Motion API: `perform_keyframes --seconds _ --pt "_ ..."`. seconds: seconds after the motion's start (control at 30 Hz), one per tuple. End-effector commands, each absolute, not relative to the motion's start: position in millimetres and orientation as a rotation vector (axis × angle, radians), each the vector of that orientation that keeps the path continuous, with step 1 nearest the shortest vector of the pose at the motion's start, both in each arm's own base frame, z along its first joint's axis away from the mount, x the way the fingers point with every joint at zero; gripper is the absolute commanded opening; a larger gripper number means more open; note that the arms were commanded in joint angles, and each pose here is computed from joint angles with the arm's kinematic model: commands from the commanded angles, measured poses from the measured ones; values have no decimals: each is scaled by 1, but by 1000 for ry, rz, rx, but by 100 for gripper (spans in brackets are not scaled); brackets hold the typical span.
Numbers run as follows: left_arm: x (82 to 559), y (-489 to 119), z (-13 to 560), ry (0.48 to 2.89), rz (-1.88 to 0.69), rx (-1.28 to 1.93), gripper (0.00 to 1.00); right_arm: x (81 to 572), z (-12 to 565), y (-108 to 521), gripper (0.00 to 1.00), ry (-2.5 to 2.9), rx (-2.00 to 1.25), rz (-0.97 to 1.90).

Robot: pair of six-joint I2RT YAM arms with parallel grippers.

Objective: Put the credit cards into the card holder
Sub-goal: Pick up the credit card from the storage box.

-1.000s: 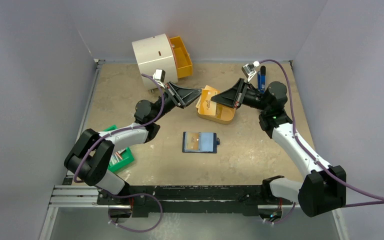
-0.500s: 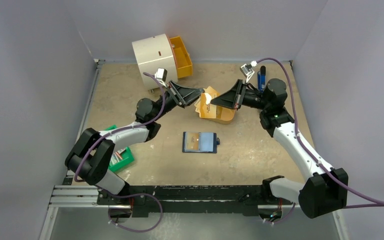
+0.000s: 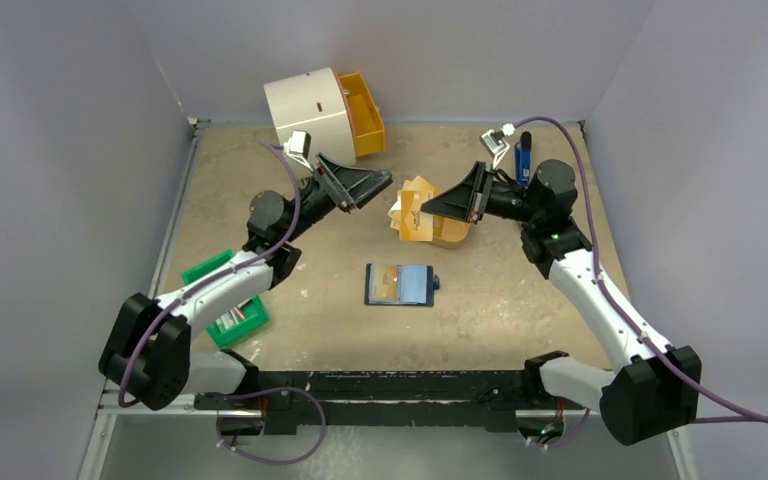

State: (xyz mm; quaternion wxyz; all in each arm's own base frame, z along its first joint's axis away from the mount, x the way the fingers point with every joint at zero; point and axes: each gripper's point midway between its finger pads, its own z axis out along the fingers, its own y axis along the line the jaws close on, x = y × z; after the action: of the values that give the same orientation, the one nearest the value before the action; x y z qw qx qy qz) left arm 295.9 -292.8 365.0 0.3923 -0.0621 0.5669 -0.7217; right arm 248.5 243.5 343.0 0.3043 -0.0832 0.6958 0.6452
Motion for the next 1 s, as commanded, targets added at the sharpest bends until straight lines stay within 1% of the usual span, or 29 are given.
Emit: perform_keyframes --seconds 0.0,0.1,0.23,0.5,0.63,0.87,0.97 --pt "289 -286 363 1450 -1769 -118 58 239 369 243 0 1743 -322 1700" --pt "282 -289 360 1458 -1805 -78 58 237 371 243 0 1730 -347 1699" --pt "277 -296 373 1424 -1885 -19 58 236 373 244 0 1720 -391 1694" --pt "274 -316 378 1459 -1950 126 58 233 369 245 0 1758 -423 1700" --pt "267 -324 386 1430 -1992 177 57 232 367 245 0 1777 -434 1693" --pt "257 -337 392 1421 -2018 242 53 232 363 245 0 1795 -430 1693" --pt "259 -338 391 1434 -2000 240 46 232 362 245 0 1799 -429 1689"
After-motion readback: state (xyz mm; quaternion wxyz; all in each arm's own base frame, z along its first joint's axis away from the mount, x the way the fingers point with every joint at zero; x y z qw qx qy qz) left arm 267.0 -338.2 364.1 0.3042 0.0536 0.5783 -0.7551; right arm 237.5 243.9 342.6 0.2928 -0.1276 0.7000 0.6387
